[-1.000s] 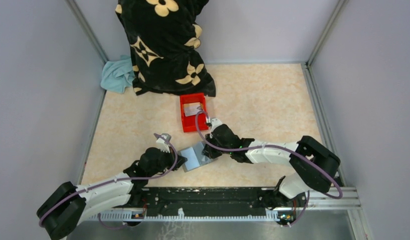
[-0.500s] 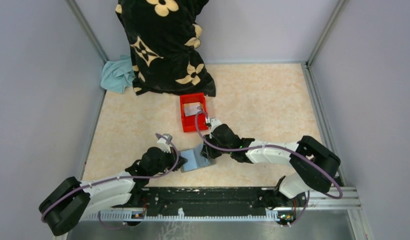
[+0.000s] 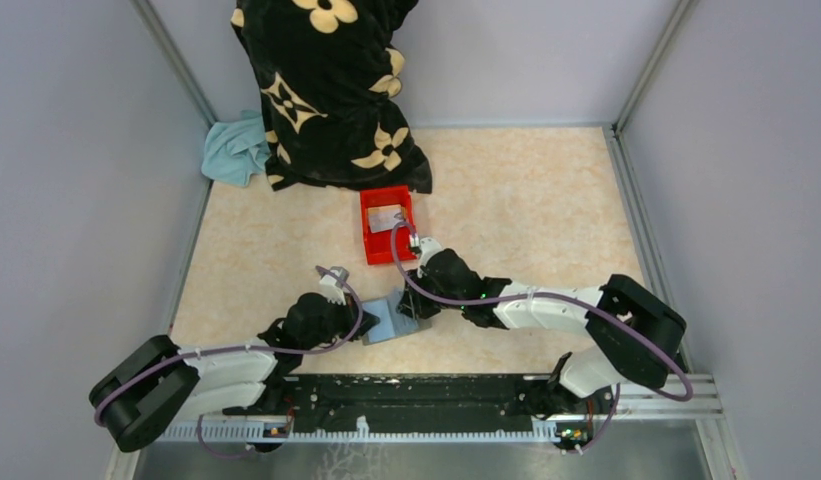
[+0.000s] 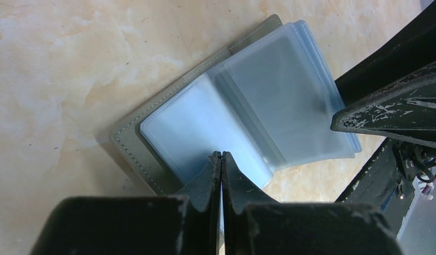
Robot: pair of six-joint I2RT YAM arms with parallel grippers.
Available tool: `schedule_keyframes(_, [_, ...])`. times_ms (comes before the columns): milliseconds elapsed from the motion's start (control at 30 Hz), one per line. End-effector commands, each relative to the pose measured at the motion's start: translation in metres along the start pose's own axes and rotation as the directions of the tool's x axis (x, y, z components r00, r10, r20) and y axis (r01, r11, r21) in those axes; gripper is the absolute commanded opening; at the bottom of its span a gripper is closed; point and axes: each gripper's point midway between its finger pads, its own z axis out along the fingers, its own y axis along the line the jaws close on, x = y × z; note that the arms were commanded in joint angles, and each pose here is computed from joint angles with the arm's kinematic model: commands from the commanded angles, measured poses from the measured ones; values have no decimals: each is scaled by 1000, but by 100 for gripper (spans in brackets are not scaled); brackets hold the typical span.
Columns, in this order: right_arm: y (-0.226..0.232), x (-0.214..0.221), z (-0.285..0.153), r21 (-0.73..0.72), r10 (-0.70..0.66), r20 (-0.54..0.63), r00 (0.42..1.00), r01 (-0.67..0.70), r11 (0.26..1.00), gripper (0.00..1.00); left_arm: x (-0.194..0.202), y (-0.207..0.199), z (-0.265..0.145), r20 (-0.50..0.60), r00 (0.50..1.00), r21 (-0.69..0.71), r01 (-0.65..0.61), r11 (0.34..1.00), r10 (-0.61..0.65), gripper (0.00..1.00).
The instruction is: Take the credit cards out of the card holder
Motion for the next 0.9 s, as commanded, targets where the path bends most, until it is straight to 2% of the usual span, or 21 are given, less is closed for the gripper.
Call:
schedule_keyframes(0, [30, -25, -7, -89, -7, 80, 997, 14, 996, 24, 29, 20, -10, -53, 999, -34, 5, 999, -7, 5])
schedule_keyframes(400, [58, -20, 7, -147, -37, 46, 998, 43, 988, 23, 30, 23, -12, -48, 999, -44, 6, 999, -9, 4])
schedule_keyframes(733, [38, -8, 11, -79, -33, 30, 999, 35, 996, 21, 30, 23, -12, -46, 999, -40, 6, 999, -8, 4])
schedule_keyframes(867, [25, -5, 8, -10, -34, 28, 999, 34, 999, 20, 30, 22, -13, -47, 999, -39, 7, 999, -9, 4])
